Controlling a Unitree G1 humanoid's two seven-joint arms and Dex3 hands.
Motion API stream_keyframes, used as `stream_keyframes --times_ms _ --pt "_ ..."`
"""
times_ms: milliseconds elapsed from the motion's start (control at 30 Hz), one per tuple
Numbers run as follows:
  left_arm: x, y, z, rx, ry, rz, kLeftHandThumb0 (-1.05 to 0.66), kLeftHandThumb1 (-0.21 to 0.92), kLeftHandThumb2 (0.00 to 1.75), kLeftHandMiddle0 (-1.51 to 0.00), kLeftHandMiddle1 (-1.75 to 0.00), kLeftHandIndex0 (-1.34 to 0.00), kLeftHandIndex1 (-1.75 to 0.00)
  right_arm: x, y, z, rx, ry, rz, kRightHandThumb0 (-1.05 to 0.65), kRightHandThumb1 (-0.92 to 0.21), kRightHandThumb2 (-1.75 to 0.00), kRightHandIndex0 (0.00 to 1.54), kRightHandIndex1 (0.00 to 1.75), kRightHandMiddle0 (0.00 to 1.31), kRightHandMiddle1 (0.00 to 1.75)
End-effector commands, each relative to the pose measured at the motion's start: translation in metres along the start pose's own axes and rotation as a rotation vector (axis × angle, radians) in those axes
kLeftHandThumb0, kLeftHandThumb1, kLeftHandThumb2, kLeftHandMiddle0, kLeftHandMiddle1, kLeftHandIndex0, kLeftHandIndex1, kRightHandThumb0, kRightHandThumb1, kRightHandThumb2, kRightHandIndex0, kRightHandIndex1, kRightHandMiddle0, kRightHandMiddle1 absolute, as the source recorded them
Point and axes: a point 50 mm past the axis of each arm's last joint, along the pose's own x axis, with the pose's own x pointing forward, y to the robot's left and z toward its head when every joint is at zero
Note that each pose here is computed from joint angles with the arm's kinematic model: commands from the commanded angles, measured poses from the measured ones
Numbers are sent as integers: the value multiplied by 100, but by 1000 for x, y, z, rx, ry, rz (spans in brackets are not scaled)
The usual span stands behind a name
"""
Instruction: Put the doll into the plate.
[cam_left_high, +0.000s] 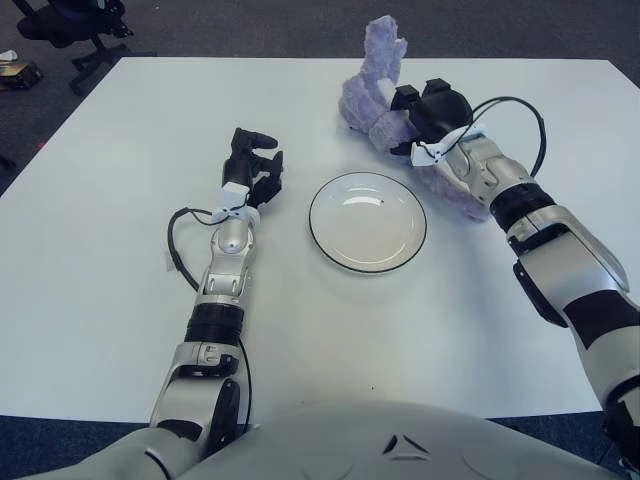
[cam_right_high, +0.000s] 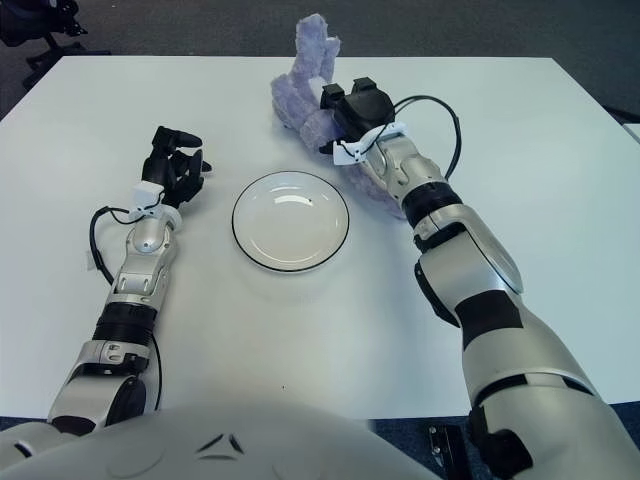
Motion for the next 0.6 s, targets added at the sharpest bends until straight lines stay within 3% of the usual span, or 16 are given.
stream_keyframes --times_ms 0,100,200,433,567 --pt "-1 2 -2 6 0 13 -35 92 49 -52 -157 -22 -173 -9 14 -7 19 46 45 0 -50 -105 44 158 41 175" --pt "-1 2 -2 5 0 13 -35 92 49 -52 -157 -22 -173 -11 15 -9 35 40 36 0 -45 -109 55 151 40 175" --pt "-1 2 -2 4 0 14 -35 92 49 -52 -157 -22 -173 -12 15 -10 41 36 31 0 -41 -114 59 155 39 175" --pt "-1 2 -2 4 0 14 -35 92 49 -53 -157 -22 -173 -14 16 -12 56 28 28 0 -40 -117 60 157 38 175" --pt "-1 3 -2 3 0 14 -35 92 49 -53 -157 -22 -173 -17 15 -15 87 19 25 0 -34 -129 58 170 41 175"
